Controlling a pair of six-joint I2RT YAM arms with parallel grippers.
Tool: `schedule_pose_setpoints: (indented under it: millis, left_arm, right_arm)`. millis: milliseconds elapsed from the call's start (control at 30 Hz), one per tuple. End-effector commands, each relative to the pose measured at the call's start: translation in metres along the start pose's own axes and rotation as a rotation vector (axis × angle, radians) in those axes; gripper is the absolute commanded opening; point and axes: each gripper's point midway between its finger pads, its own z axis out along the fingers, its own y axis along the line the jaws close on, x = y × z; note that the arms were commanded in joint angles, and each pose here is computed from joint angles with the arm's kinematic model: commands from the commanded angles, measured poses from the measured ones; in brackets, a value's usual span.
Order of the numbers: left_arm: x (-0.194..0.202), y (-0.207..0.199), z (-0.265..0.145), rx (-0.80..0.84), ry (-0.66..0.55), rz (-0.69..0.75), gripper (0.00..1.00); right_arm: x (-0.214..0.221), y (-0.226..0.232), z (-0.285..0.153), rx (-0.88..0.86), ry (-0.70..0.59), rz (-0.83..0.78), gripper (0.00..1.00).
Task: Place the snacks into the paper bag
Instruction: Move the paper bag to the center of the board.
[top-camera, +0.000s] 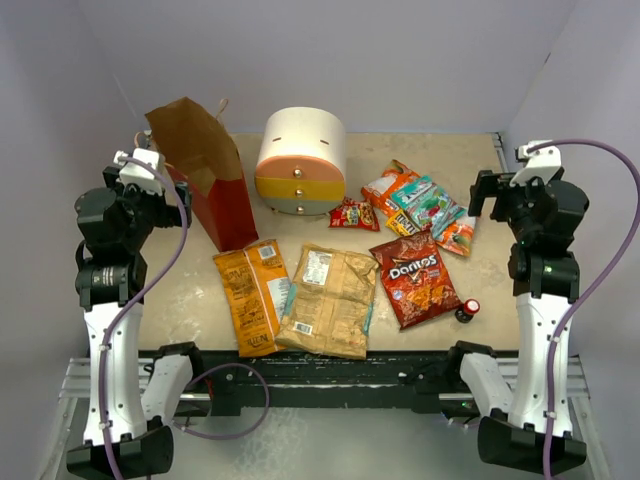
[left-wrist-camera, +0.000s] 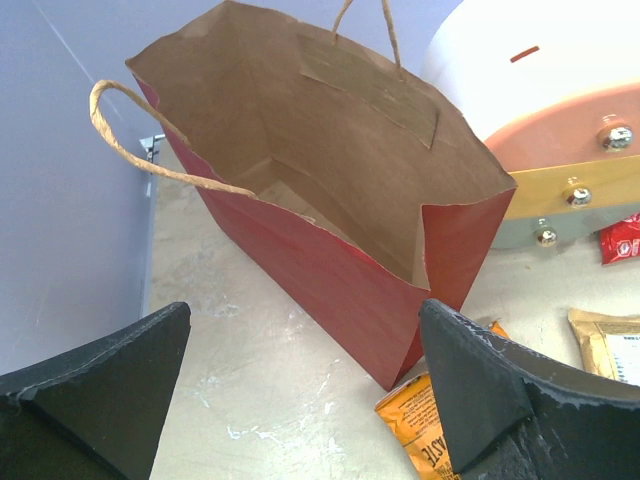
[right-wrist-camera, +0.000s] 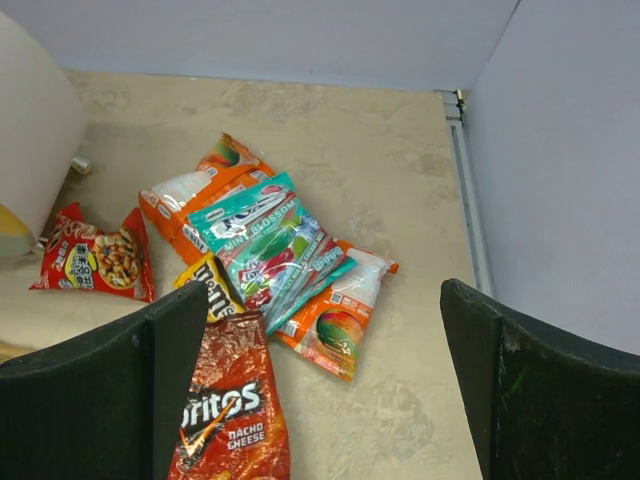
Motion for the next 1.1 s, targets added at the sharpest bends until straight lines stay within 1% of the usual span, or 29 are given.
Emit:
schedule_pose_setpoints:
  millis: [0,300,533,800,933,1067]
  left_arm:
    - [-0.008,-0.006,-0.009,0.037,-0.042,0.043,0.99]
    - [-0.010,-0.010,-0.015,0.059,-0.063,0.070,0.99]
    - [-0.012,-0.011,-0.018,0.066,-0.049,0.061,0.99]
    - [-0.014,-0.012,-0.017,0.073,0.039,-0.058,0.99]
    - [-0.011,-0.004,-0.003,0.039,0.069,-0.130,0.99]
    - [-0.009,0.005,0.020,-0.001,0.085,-0.222,0.99]
  right_arm:
    - [-0.024,0.009,-0.010,-0.063,-0.070,-0.028,1.00]
    - [-0.031,0.017,-0.012,-0.120,-0.088,-0.036,1.00]
    - [-0.033,0.018,-0.012,-0.132,-0.094,-0.052,1.00]
    - [-0.029,0.026,-0.005,-0.184,-0.095,-0.061,1.00]
    - [-0.024,0.031,0.005,-0.224,-0.096,-0.067,1.00]
    - [-0.017,0.037,0.014,-0.261,-0.102,-0.068,1.00]
